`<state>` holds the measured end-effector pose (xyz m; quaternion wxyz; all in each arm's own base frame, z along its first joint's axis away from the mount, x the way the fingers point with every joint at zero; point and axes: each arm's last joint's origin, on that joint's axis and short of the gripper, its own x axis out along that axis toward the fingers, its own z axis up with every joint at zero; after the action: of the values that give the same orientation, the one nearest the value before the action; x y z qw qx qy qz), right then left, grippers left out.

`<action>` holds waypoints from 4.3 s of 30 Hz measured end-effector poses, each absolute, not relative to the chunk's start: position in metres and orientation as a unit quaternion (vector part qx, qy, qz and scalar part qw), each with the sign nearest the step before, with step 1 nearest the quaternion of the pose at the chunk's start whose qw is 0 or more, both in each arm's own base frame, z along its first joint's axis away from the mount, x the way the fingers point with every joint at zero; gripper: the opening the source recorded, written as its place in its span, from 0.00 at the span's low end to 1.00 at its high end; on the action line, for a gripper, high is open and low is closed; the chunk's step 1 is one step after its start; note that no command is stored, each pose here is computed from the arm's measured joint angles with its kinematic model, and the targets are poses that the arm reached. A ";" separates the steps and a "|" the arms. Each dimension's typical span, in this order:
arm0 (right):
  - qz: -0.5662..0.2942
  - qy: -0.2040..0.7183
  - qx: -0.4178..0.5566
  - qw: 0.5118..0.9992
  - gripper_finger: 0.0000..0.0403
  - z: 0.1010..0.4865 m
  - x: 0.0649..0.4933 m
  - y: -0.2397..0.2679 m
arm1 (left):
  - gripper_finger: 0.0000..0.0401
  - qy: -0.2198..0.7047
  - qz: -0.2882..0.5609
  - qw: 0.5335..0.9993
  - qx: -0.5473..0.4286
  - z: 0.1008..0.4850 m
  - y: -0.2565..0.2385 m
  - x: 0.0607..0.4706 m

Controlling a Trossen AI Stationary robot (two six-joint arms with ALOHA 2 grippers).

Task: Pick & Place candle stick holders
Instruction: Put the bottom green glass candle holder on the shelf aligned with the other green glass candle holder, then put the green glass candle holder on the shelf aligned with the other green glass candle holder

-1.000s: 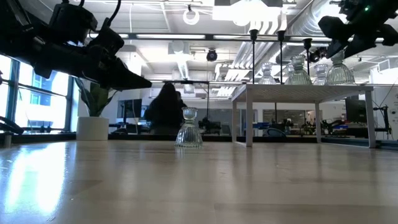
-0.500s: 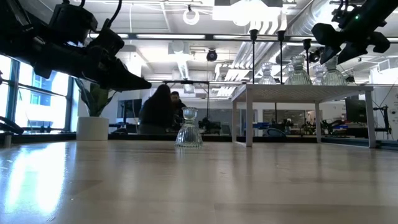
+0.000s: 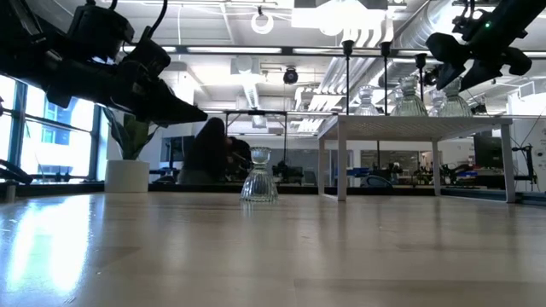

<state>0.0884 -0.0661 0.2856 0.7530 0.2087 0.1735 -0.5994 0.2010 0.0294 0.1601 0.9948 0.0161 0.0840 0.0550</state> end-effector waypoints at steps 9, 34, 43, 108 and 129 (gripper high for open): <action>-0.595 0.186 0.195 0.757 0.60 0.287 0.088 -0.066 | 0.00 0.095 0.055 0.994 0.015 0.158 0.029 0.201; -0.434 0.214 0.161 0.860 0.04 0.340 0.083 -0.033 | 0.00 0.107 0.032 0.993 -0.030 0.155 0.028 0.200; -0.361 0.216 0.108 0.901 0.01 0.334 0.111 -0.004 | 0.01 0.108 0.053 0.989 -0.083 0.155 0.028 0.200; -0.215 0.118 -0.041 0.969 0.00 0.314 0.167 0.139 | 0.43 0.149 0.165 0.974 -0.034 0.149 0.082 0.316; -0.210 0.121 -0.041 0.969 0.00 0.314 0.167 0.139 | 0.44 0.122 0.049 0.991 -0.025 0.172 0.051 0.376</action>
<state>0.1668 0.1390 0.3136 0.9692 -0.0412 0.1210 -0.2103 0.3762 0.0505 0.1722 0.9910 -0.0248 0.1218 0.0493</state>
